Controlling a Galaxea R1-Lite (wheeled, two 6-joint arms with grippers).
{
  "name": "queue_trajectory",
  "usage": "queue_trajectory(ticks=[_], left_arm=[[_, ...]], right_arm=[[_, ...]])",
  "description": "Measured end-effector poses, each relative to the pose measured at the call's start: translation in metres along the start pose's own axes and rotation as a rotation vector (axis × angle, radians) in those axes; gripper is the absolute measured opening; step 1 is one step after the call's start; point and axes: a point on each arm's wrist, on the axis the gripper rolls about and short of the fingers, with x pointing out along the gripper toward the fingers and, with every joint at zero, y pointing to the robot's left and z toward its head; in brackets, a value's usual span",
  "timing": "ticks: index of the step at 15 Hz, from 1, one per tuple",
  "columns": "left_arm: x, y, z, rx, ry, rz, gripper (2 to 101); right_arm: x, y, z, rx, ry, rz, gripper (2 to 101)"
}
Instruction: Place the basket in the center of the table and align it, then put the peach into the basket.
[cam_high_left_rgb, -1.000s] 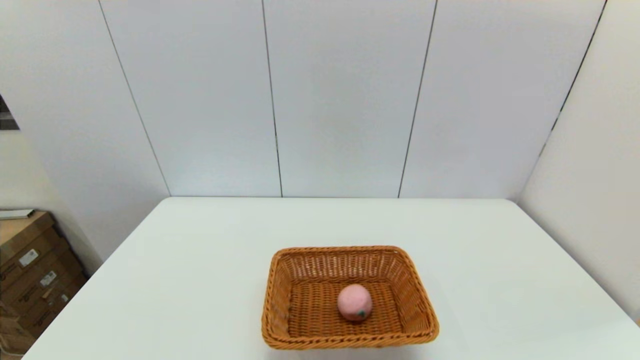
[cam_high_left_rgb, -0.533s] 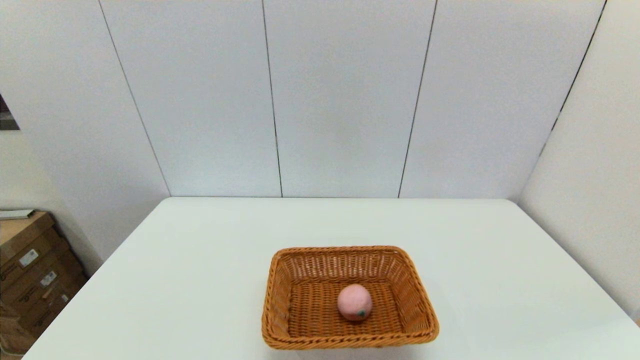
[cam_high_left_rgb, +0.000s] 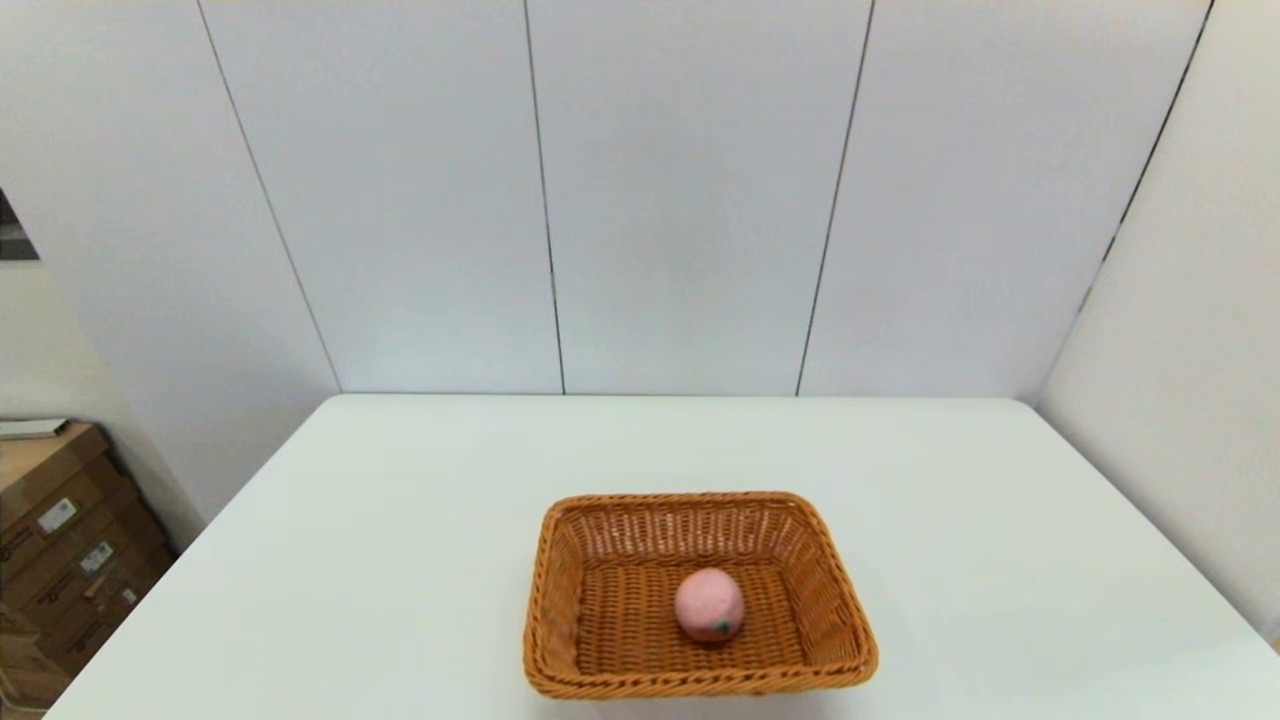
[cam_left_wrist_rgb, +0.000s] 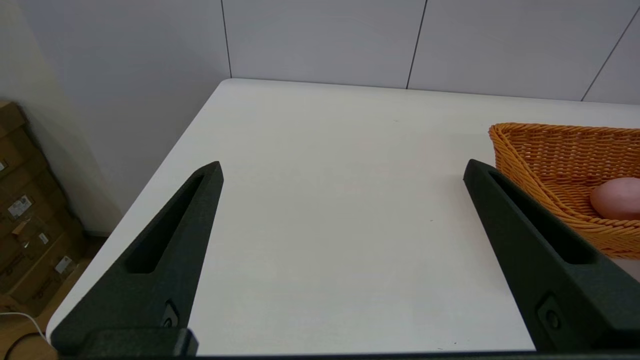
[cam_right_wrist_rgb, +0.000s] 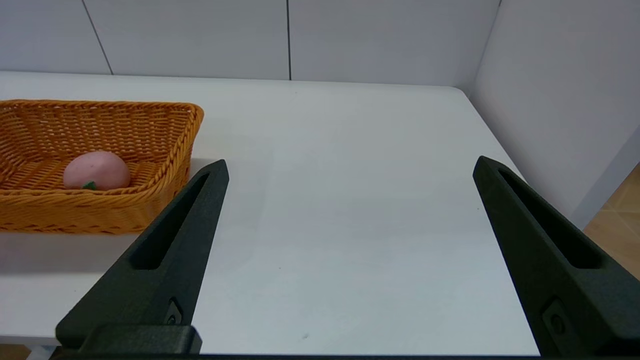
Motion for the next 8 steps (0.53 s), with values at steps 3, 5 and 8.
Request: queue_trajectory(ticks=[3,5,8], left_arm=[[0.0000,0.0000,0.0000,0.000,0.000,0.000,97.8],[0.0000,0.0000,0.0000,0.000,0.000,0.000,97.8],[0.0000,0.0000,0.0000,0.000,0.000,0.000,97.8]], right_arm=[[0.0000,0.0000,-0.0001,-0.001,0.000,0.002,97.1],[0.0000,0.0000,-0.0001,0.000,0.000,0.000,97.1],[0.0001,0.0000,-0.0003,0.004,0.002,-0.003,97.1]])
